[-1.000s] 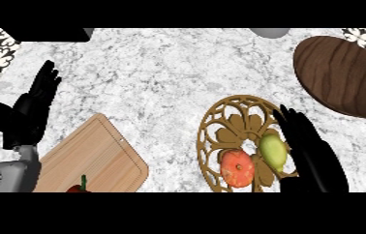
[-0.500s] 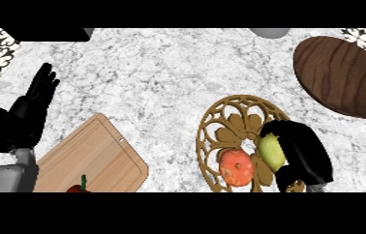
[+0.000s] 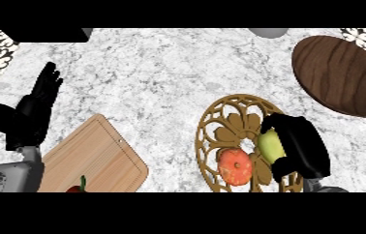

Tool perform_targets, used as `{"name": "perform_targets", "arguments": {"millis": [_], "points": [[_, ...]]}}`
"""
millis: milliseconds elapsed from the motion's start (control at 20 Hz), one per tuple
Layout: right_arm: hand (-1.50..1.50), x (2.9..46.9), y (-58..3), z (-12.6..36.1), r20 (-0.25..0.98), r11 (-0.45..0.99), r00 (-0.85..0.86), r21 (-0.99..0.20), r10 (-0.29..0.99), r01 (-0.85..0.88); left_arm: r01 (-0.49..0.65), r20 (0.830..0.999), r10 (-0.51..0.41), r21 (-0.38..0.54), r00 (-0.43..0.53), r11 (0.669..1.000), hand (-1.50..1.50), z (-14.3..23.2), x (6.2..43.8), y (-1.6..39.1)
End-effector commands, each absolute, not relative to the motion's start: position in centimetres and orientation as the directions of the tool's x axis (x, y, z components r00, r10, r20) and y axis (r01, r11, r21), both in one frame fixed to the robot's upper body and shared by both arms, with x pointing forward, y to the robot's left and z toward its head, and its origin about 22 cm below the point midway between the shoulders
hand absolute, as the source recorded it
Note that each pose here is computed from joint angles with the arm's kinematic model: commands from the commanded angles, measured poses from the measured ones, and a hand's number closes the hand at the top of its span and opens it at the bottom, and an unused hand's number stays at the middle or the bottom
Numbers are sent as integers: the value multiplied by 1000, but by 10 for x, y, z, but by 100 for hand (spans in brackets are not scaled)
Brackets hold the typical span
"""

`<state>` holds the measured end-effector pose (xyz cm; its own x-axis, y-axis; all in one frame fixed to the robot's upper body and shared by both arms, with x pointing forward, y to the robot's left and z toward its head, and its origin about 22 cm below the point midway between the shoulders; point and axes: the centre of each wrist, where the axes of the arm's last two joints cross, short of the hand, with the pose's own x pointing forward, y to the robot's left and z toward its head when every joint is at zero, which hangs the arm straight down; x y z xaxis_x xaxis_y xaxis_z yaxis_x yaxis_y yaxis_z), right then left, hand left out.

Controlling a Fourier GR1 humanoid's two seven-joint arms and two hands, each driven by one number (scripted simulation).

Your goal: Pick the lemon from the placemat and place it in the bowl

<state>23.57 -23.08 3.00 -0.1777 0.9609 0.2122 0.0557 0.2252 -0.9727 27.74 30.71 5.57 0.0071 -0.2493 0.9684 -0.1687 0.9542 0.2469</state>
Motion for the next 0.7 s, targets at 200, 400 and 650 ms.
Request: {"name": "perform_targets", "arguments": {"millis": [200, 400, 650], "points": [[150, 308, -226, 40, 280, 324, 354, -943, 893, -71, -119, 968, -251, 247, -15, 962, 0, 59, 286, 289], [150, 357, -206, 76, 224, 315, 519, -944, 825, -94, -94, 965, -262, 259, -22, 961, 0, 61, 289, 282], [150, 401, -182, 151, 197, 169, 584, -980, 788, 102, -117, 969, -248, 243, -25, 963, 0, 57, 283, 293]]}}
